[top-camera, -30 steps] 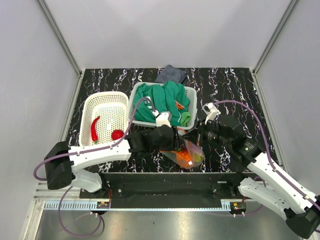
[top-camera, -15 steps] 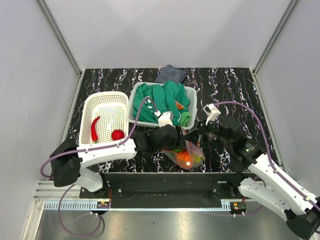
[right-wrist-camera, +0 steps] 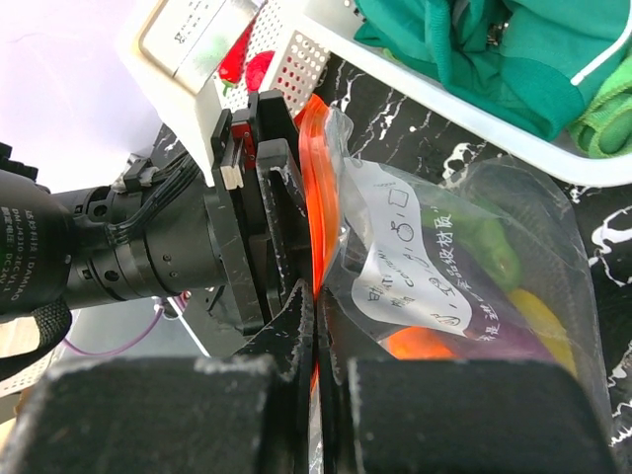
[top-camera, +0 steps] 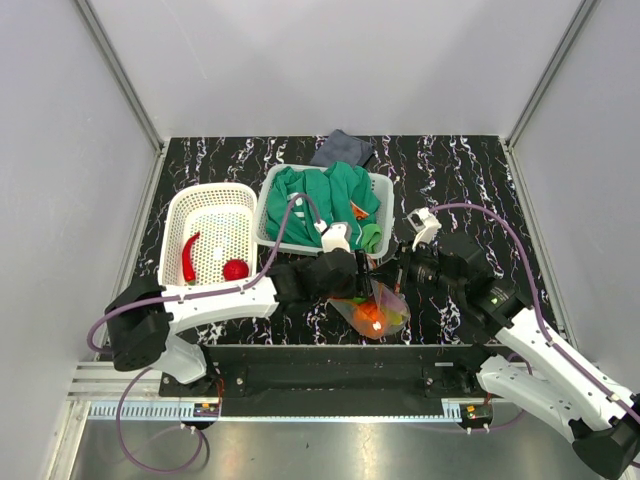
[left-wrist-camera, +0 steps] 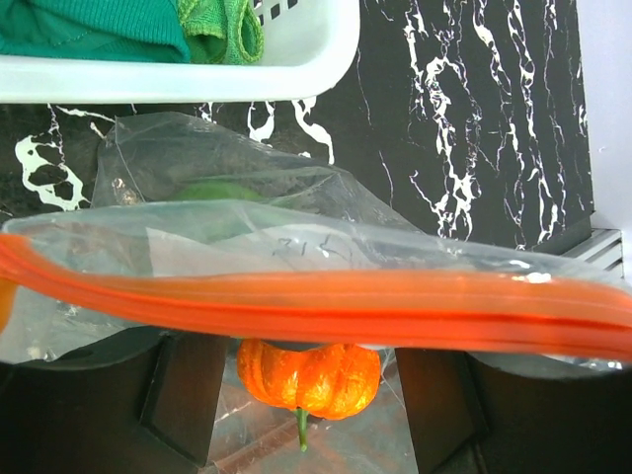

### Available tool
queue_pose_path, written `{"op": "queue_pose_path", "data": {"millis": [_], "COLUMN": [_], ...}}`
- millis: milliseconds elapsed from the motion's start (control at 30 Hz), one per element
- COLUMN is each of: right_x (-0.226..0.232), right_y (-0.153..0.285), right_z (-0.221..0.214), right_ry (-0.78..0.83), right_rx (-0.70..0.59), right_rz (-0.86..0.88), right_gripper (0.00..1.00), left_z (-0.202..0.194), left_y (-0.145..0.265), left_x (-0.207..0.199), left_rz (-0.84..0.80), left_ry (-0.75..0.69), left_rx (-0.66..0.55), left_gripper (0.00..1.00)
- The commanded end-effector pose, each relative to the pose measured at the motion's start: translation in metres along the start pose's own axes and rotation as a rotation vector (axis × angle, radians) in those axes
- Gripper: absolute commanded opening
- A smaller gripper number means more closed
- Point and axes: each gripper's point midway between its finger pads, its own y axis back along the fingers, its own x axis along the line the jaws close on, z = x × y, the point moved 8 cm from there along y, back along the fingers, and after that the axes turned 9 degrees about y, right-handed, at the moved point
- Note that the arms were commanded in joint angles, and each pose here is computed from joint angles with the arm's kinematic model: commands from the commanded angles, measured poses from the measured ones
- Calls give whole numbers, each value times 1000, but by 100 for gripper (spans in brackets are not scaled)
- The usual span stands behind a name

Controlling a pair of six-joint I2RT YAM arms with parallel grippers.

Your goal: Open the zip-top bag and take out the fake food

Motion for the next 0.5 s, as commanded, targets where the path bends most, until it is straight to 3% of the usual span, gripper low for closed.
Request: {"op": "queue_pose_path", "data": {"millis": [0, 333, 467], "right_x": [7, 6, 6], "right_y": [2, 4, 4], "right_z": [7, 7, 11], "right_ry": [13, 16, 32], "right_rx": [-42, -47, -56], "right_rz": [42, 31, 23], "right_gripper": [0, 0, 0], "left_z": [2, 10, 11], "left_y": [-11, -4, 7], "left_x": [-3, -5, -10], "left_rz": [-21, -69, -119], "left_ry": [-14, -55, -82], "left_rx": [-17, -49, -39], "left_gripper": [66, 32, 13]}}
